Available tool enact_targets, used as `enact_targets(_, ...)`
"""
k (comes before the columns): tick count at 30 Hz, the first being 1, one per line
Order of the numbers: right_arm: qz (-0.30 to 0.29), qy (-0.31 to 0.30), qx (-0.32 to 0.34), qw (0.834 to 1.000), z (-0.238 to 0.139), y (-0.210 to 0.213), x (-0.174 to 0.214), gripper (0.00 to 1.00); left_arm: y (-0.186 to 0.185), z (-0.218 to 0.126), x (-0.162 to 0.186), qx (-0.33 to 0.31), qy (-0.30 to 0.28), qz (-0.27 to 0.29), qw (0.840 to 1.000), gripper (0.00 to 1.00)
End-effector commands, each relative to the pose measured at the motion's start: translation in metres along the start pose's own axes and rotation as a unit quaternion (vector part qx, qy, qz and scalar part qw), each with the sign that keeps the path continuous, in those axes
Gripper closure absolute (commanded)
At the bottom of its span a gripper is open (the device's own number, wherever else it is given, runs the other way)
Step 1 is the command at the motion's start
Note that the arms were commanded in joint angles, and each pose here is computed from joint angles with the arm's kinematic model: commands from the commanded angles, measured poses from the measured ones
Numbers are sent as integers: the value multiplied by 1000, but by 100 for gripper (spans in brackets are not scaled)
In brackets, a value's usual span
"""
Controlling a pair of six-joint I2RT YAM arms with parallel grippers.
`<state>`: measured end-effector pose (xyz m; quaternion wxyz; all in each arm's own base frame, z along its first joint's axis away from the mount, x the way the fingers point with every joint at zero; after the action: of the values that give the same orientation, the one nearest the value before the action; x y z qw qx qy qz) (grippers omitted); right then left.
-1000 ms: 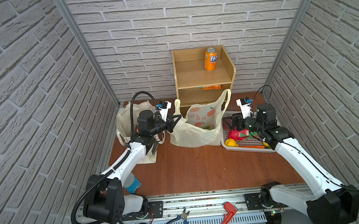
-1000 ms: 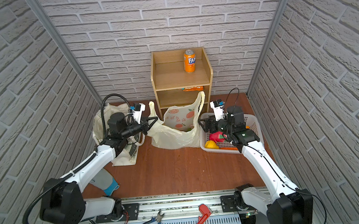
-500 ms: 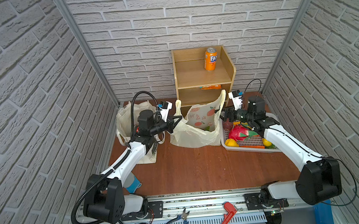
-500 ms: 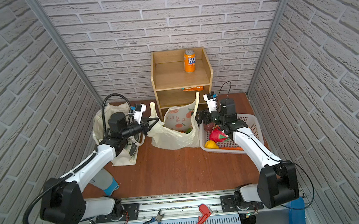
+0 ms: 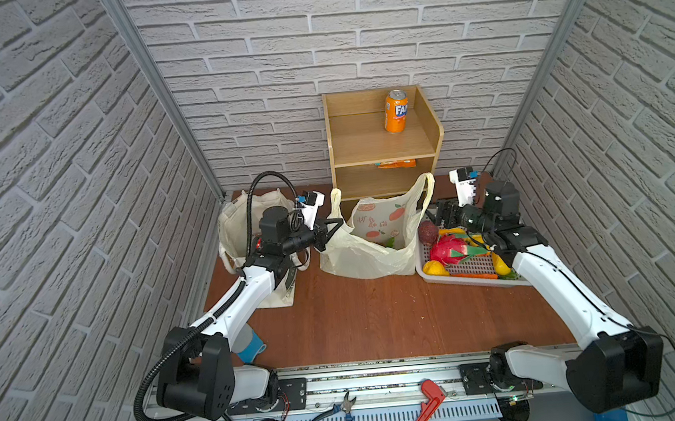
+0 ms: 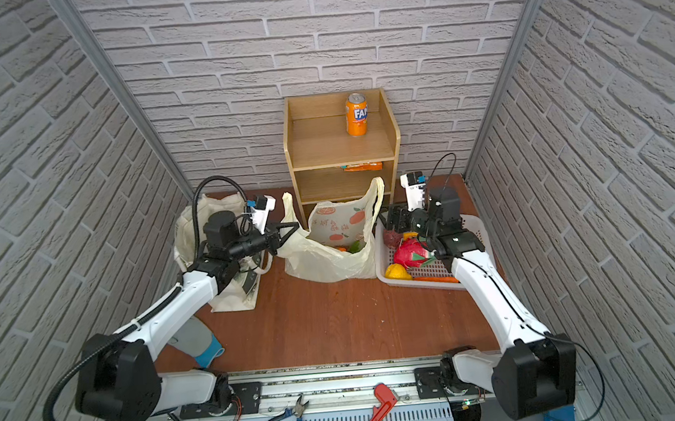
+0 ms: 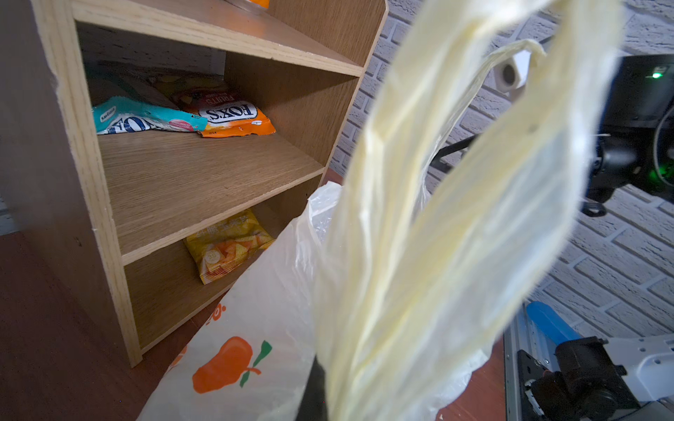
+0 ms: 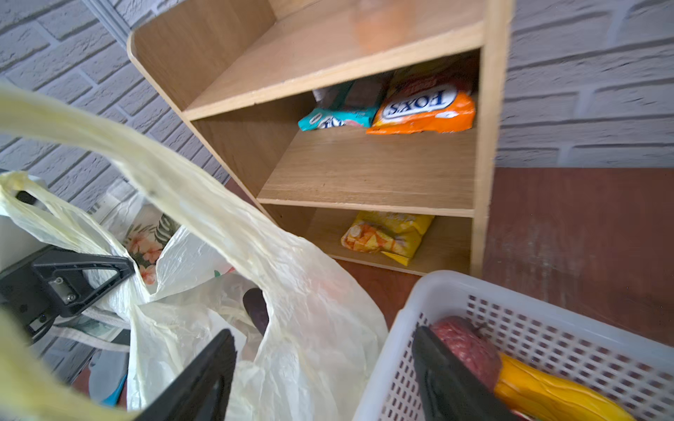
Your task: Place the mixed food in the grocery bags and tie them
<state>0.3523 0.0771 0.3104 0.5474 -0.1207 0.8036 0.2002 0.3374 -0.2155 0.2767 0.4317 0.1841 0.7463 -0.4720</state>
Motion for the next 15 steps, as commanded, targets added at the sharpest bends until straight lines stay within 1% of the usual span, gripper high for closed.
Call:
enact_targets(1,-7,-15,27,1000,-23,-5,-4,23,-6,-1,-14,16,-12,24,1000,100)
enact_targets(3,-18,-42,6,999,-34,5,-15,22,-7,-1,-15,18,-11,24,999,100)
enact_targets(6,-39,-91,-42,994,-48,26,-37,18,-8,0,-14,22,-9,22,999,100)
enact_targets(9,-41,-127,-72,988,-50,36,-57,17,-10,1,-15,29,-6,19,999,100)
enact_targets(15,-51,-143,-111,982,-31,37,-84,16,-12,2,-16,39,-2,15,999,100)
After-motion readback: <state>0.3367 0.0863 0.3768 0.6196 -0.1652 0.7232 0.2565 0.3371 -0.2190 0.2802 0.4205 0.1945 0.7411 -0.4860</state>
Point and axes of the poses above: each gripper's point midway between its finger pads, its own z axis out along the fingers, its own y axis along the line the jaws close on, x = y × z, the point moved 2 cm from there along -z, back along the fingers, and after that the axes turned 13 degrees about -z, right-handed, at the moved point
